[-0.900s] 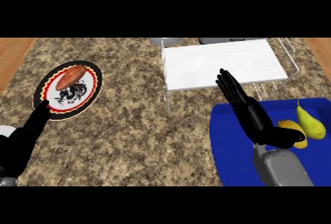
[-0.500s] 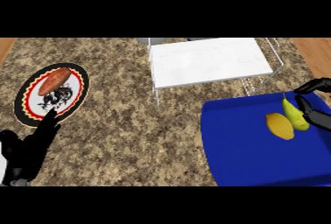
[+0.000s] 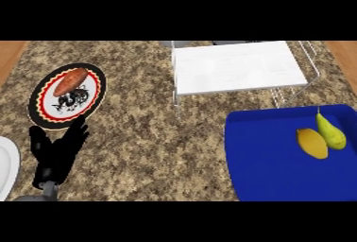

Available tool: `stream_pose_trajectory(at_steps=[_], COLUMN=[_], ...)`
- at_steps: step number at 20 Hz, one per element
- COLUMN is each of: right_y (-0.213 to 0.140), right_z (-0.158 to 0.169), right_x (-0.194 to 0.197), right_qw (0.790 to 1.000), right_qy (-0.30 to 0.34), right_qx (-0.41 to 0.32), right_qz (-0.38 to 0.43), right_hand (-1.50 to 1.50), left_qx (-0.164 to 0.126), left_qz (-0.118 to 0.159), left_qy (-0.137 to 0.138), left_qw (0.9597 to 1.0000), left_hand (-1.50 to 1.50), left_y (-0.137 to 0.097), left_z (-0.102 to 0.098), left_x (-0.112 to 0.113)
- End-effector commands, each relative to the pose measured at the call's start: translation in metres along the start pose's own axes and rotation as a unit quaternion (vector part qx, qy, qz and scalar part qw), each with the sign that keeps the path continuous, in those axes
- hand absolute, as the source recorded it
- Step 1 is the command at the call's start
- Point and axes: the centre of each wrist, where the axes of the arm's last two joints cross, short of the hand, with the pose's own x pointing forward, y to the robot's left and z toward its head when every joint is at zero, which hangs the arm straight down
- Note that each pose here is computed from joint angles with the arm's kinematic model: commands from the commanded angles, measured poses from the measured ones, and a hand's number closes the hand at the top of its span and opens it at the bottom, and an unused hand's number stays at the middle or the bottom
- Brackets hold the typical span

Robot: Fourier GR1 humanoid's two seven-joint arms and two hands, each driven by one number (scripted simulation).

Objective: Pick the lemon from the tray and place it in the tiered shelf

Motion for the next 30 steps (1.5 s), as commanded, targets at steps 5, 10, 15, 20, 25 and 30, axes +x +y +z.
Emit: stream_pose_trajectory(at_steps=[5,10,15,20,25,30], right_y=[-0.036,-0.027,0.029,0.068,0.076,0.119], right_z=[0.02,-0.008,-0.029,-0.037,-0.045,-0.038], right_x=[0.012,0.059,0.083,0.104,0.129,0.112], right_qw=[0.99,0.975,0.975,0.971,0.957,0.939], right_qy=[0.01,0.031,0.073,0.108,0.151,0.172], right_qx=[0.141,0.197,0.148,0.116,0.127,0.156], right_qz=[0.029,0.102,0.146,0.18,0.211,0.254], right_hand=[-1.5,-1.5,-1.5,-1.5,-1.5,-1.5], left_qx=[0.002,0.01,0.006,-0.001,-0.001,-0.005], left_qz=[0.003,0.008,0.007,0.0,-0.002,0.0], left_qy=[0.017,0.019,0.019,0.024,0.015,0.019], left_qw=[0.9999,0.9997,0.9998,0.9997,0.9999,0.9998], left_hand=[0.0,0.0,0.0,0.0,0.0,0.0], left_y=[-0.006,0.011,0.016,-0.008,0.007,-0.004], left_z=[-0.005,-0.016,-0.01,-0.007,-0.008,-0.007], left_x=[-0.011,0.002,-0.014,-0.004,-0.024,-0.025])
